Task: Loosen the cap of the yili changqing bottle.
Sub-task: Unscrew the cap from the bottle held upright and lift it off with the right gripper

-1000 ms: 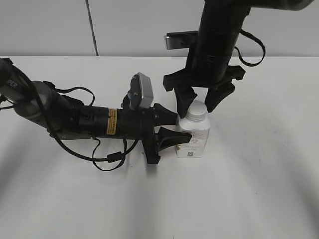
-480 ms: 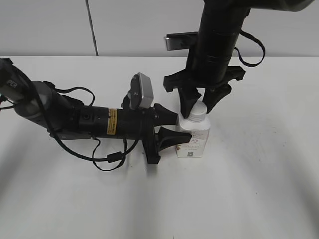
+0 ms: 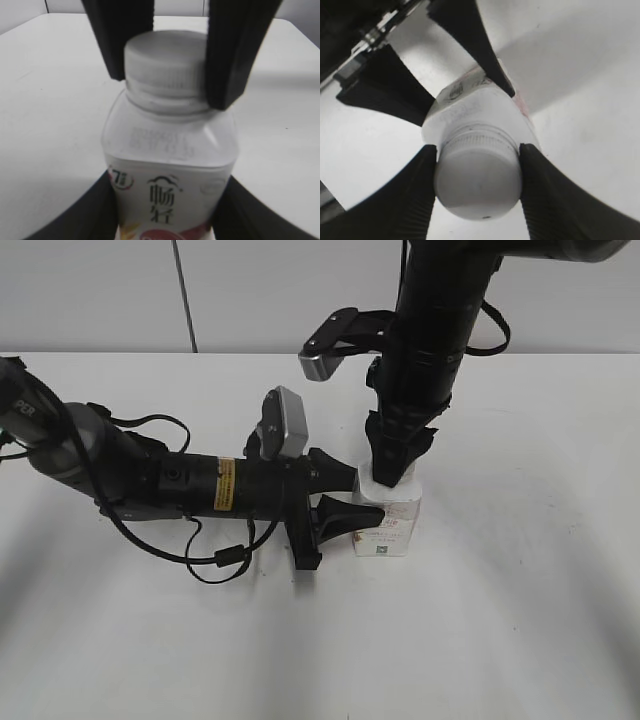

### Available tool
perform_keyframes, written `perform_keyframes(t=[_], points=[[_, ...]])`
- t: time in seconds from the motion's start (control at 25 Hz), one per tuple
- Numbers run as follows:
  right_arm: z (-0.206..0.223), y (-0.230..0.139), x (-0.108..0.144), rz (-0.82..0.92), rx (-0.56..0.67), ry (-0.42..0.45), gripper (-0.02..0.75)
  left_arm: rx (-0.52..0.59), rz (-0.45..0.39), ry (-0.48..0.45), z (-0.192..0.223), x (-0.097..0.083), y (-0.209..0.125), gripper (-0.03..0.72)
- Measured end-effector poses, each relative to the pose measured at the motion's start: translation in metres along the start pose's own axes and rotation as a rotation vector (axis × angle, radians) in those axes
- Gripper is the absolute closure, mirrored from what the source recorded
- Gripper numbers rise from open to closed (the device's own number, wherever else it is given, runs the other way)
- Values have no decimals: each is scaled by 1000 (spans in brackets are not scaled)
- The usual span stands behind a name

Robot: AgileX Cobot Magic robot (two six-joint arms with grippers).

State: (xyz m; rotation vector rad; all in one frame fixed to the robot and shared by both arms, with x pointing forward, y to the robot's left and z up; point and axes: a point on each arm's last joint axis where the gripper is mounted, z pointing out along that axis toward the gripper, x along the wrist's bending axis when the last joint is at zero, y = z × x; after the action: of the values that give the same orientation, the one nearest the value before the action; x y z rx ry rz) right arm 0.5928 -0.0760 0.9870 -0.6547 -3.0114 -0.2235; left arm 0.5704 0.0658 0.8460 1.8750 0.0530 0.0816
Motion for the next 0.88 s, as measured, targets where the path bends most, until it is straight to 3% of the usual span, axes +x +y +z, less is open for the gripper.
perform_keyframes(t=[0.28,0.88], points=[[0,0,0,-383,5,-4,342,0,0,0,0,0,0,352],[-3,0,0,-494,4,-12,342,-1,-2,3,0,0,0,354]])
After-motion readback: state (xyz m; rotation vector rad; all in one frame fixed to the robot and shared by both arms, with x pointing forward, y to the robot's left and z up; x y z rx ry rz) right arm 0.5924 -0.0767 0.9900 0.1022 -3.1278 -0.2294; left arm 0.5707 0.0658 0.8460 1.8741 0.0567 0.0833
